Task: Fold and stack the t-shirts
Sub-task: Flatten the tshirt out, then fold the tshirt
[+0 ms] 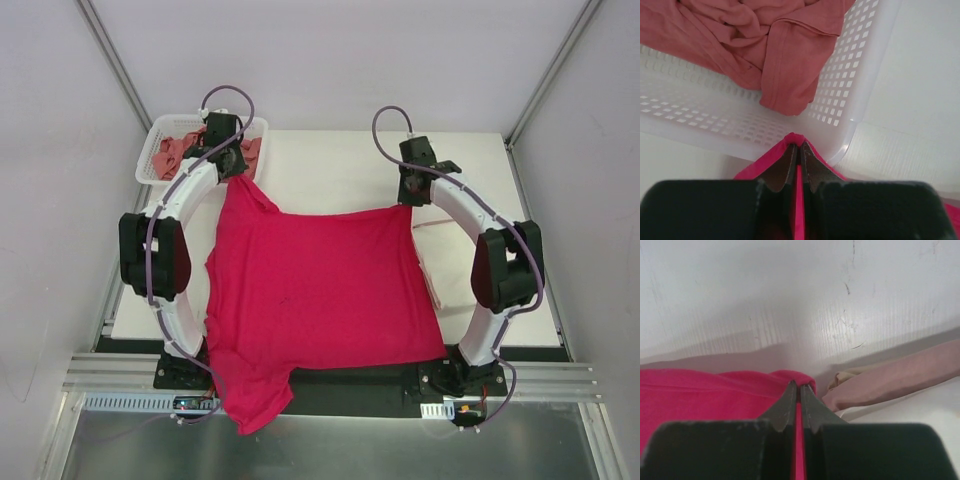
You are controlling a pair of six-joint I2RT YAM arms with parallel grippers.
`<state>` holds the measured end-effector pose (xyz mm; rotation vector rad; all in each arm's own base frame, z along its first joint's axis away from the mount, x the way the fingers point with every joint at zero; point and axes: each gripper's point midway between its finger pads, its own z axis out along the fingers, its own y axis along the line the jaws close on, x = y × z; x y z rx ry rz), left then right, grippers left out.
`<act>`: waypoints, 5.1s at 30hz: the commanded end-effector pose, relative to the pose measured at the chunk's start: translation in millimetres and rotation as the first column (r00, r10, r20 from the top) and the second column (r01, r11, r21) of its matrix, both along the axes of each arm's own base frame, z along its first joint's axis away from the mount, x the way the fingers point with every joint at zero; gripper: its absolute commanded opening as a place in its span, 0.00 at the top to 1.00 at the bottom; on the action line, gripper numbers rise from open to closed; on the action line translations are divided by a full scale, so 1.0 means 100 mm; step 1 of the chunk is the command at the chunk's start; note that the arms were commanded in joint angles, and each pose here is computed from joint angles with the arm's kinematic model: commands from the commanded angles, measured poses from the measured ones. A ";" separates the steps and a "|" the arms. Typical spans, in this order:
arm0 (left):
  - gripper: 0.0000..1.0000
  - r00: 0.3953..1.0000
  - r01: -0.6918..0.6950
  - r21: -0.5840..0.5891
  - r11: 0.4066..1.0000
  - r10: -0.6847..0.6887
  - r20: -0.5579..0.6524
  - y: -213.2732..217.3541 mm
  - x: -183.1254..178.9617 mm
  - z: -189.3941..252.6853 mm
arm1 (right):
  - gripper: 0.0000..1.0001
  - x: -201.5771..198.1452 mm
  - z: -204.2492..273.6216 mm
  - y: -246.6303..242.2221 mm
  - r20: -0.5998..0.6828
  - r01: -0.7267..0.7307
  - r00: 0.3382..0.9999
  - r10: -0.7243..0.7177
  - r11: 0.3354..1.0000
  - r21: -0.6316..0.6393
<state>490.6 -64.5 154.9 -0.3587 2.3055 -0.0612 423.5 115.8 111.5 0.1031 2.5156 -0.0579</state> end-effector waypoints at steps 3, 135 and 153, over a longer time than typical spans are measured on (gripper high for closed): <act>1.00 0.996 -0.004 -0.004 1.000 0.005 0.091 0.01 -0.08 0.40 | 1.00 0.10 0.32 0.00 0.067 -0.030 0.997 0.026 0.998 0.050; 0.81 0.956 -0.242 -0.305 0.921 0.172 -0.238 -0.08 -2.04 -0.57 | 0.89 -0.98 0.05 -0.10 -0.071 -0.222 0.972 0.225 0.974 0.053; 1.00 0.751 -0.482 0.024 0.876 0.427 -0.503 0.88 -1.99 -1.48 | 0.89 -0.95 0.09 0.20 -0.065 -0.301 0.951 0.303 0.953 0.040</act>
